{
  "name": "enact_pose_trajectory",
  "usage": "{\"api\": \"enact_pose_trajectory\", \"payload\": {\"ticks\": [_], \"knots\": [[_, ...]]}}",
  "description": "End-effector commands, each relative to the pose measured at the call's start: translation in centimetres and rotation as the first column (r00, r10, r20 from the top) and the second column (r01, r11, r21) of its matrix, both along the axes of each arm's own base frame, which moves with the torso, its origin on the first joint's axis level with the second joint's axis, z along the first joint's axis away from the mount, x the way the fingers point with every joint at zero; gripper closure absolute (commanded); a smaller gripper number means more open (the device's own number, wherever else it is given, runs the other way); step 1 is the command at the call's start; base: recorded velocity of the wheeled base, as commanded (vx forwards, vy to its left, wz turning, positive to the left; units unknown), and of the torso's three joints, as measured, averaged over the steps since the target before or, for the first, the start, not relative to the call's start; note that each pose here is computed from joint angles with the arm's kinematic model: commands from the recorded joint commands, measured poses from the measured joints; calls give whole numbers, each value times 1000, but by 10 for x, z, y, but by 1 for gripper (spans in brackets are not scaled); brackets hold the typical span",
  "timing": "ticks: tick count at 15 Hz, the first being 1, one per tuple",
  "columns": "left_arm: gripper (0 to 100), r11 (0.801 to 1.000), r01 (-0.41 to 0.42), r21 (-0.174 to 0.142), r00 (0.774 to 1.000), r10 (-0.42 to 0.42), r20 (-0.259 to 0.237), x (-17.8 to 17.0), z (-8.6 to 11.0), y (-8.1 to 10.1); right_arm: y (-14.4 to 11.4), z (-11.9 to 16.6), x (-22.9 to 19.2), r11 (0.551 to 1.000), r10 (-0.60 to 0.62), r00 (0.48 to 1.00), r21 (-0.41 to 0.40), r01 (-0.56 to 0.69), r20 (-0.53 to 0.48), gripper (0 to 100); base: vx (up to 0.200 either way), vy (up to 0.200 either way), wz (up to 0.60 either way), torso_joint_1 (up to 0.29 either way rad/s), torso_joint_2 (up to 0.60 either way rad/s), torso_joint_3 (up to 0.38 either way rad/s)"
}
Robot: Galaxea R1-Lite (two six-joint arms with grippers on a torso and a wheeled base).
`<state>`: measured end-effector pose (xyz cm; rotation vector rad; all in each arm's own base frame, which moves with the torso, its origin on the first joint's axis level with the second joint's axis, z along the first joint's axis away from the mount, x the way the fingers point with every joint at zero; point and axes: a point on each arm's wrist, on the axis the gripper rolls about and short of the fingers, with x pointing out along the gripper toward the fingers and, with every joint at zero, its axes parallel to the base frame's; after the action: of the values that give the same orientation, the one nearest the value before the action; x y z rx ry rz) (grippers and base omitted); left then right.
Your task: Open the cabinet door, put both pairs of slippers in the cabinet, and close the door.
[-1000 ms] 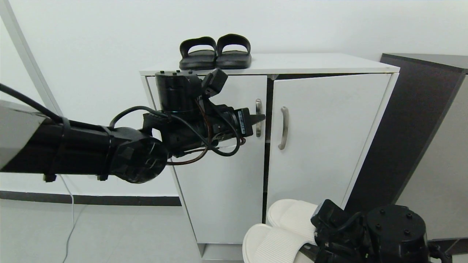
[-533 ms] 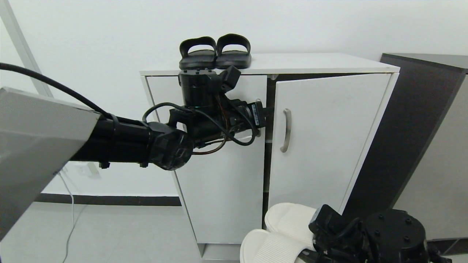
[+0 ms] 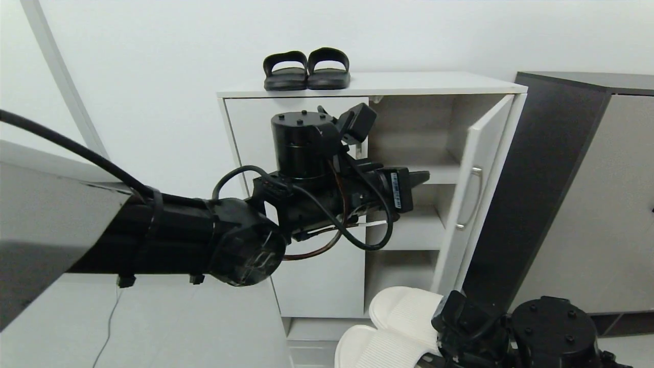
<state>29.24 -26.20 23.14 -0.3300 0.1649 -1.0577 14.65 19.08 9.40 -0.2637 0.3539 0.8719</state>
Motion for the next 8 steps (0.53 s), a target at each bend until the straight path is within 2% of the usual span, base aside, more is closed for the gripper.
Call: {"api": "enact_pose_trajectory", "payload": {"ticks": [1, 2, 3, 5, 8], "knots": [[100, 1000, -5, -11, 1000, 5, 14, -9, 10, 9, 0, 1, -1, 1000, -1, 1000, 0, 1, 2, 100, 0, 0, 0, 0, 0, 0], [100, 1000, -12, -6, 1000, 12, 8, -10, 9, 14, -1, 1, -1, 1000, -7, 1000, -1, 7, 4, 100, 0, 0, 0, 0, 0, 0], [100, 999, -40, 3, 999, 40, 0, -18, 11, 28, -1, 1, 0, 1000, -20, 1000, -3, 20, 10, 100, 0, 0, 0, 0, 0, 0], [100, 992, -122, 32, 992, 123, -15, -41, 9, 66, -1, 1, 1, 1000, -25, 1000, -3, 25, 11, 100, 0, 0, 0, 0, 0, 0], [100, 964, -252, 83, 965, 256, -49, -82, -9, 136, -4, 1, 7, 999, -52, 999, 1, 52, 17, 100, 0, 0, 0, 0, 0, 0]]}}
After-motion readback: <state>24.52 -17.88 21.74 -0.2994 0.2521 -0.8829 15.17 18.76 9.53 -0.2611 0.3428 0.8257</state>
